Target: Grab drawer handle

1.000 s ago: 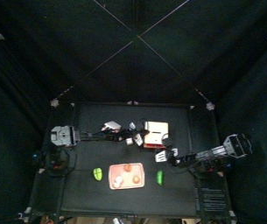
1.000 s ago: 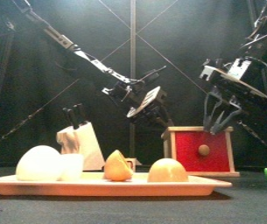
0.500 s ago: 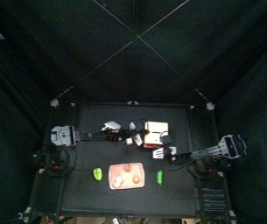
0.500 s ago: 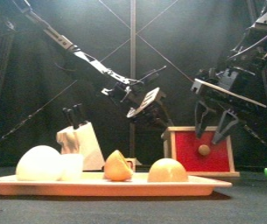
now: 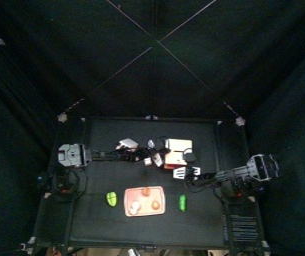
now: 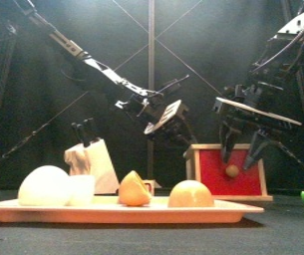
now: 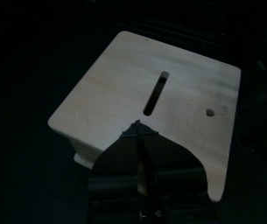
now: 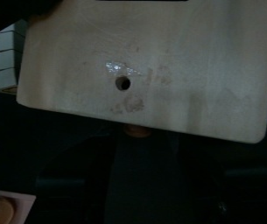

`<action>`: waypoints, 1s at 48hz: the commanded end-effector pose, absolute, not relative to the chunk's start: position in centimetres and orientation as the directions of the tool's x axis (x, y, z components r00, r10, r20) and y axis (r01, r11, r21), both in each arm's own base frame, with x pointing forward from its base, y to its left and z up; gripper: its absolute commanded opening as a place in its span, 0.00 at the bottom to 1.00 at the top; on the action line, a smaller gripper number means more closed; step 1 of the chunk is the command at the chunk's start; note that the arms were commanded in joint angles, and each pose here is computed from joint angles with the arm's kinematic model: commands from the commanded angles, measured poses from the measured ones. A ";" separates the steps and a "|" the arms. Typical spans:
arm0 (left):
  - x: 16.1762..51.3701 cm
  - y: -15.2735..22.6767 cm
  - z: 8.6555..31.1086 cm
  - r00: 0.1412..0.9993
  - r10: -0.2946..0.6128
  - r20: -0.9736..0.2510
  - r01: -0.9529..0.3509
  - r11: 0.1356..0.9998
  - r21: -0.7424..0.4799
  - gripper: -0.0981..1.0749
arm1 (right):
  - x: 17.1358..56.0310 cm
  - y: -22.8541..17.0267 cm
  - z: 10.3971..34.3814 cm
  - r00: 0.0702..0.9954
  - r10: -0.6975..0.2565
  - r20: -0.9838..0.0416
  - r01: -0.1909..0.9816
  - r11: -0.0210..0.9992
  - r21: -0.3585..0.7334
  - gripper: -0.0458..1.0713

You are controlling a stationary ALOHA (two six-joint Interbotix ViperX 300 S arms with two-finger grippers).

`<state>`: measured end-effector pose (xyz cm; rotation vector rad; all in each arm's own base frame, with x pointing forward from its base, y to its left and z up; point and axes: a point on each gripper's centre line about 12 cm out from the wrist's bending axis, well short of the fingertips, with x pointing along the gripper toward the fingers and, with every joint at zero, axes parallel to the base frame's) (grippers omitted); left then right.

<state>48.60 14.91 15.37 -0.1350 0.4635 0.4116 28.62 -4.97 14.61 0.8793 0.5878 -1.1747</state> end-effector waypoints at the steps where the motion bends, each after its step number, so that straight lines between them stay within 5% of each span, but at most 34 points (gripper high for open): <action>1: 48.0 15.6 15.0 0.802 0.363 -0.474 -0.431 0.902 -0.039 0.36 | 29.1 -5.6 15.2 0.306 -0.540 -0.784 0.948 0.101 0.301 0.80; 34: 48.1 15.4 14.7 0.801 0.358 -0.480 -0.428 0.903 -0.039 0.36 | 30.1 -6.7 13.9 0.254 -0.547 -0.798 0.963 0.064 0.262 0.78; 48: 48.1 15.4 14.7 0.801 0.358 -0.479 -0.427 0.904 -0.038 0.36 | 30.2 -6.8 13.6 0.243 -0.547 -0.801 0.966 0.060 0.253 0.57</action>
